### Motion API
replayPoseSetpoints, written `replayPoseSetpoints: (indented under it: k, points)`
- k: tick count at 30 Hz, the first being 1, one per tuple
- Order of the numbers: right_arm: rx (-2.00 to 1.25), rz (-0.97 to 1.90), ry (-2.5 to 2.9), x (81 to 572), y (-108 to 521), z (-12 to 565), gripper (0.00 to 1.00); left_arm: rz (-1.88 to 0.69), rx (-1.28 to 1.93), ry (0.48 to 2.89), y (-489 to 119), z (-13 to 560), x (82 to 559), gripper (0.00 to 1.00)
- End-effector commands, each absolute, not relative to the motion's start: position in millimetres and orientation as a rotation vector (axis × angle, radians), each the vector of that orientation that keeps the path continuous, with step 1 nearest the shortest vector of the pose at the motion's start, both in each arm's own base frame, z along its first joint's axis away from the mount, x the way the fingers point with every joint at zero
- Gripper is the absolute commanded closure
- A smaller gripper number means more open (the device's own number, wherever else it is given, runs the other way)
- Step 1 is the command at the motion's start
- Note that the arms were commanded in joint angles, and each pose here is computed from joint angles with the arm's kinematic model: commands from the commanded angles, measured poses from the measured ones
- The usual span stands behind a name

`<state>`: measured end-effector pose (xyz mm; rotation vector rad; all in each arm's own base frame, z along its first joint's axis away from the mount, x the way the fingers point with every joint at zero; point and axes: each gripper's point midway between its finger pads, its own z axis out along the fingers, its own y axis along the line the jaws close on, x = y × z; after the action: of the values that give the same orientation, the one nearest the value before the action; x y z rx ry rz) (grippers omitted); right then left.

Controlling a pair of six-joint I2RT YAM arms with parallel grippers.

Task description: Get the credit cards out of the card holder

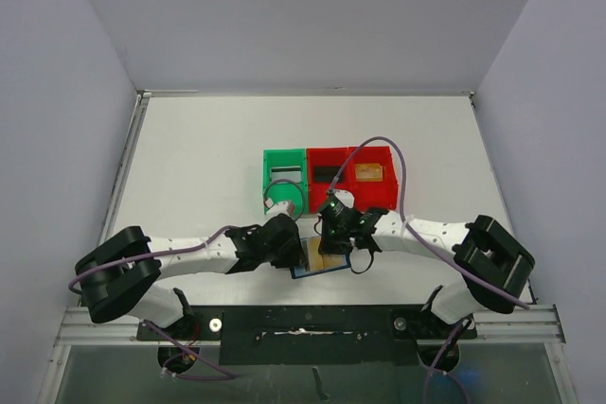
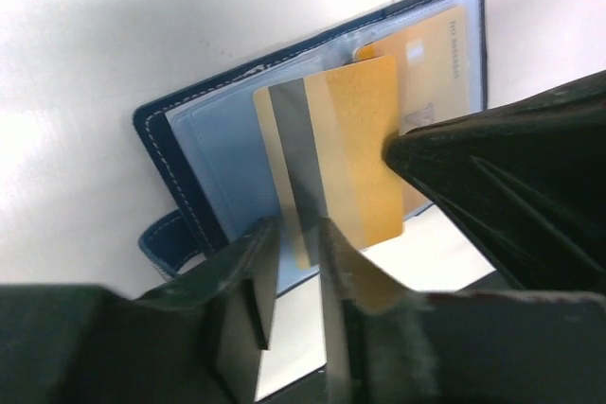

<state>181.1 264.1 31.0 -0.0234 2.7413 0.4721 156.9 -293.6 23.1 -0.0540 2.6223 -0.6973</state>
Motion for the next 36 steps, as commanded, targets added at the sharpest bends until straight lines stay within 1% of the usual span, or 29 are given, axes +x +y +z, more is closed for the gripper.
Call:
replayPoseSetpoints:
  k: [1,2,3,7,10,14,15,16,18,20,22,25,29,36]
  points:
    - [0.062,0.483,2.691,189,256,35,0.99,-0.639,-0.053,2.614,-282,28,158,0.67]
    - [0.066,0.506,2.691,189,257,35,0.99,-0.673,-0.047,2.587,-285,36,160,0.61]
    - [0.067,0.524,2.686,189,259,36,0.99,-0.707,-0.034,2.560,-289,44,162,0.59]
    - [0.090,0.533,2.682,187,256,34,0.99,-0.821,-0.004,2.464,-304,81,173,0.58]
    - [0.101,0.538,2.675,187,253,35,0.99,-0.885,-0.001,2.427,-312,90,177,0.58]
    - [0.107,0.548,2.676,186,252,35,0.98,-0.896,0.007,2.479,-315,74,177,0.68]
    - [0.110,0.552,2.674,186,252,36,0.96,-0.889,0.012,2.502,-315,68,176,0.70]
    - [0.112,0.558,2.673,186,252,37,0.92,-0.881,0.010,2.522,-316,64,175,0.75]
    - [0.110,0.573,2.665,187,253,40,0.88,-0.866,-0.002,2.557,-315,54,173,0.79]
    - [0.105,0.588,2.660,186,253,43,0.82,-0.862,0.001,2.577,-315,46,171,0.82]
    - [0.111,0.591,2.663,186,252,43,0.79,-0.832,-0.010,2.600,-312,37,171,0.85]
    - [0.126,0.584,2.667,187,249,39,0.70,-0.757,-0.042,2.657,-304,19,167,0.94]
    - [0.117,0.572,2.689,187,249,32,0.68,-0.701,-0.057,2.698,-296,7,163,0.96]
    - [0.053,0.659,2.712,184,265,26,0.68,-0.669,-0.057,2.717,-287,-2,158,0.97]
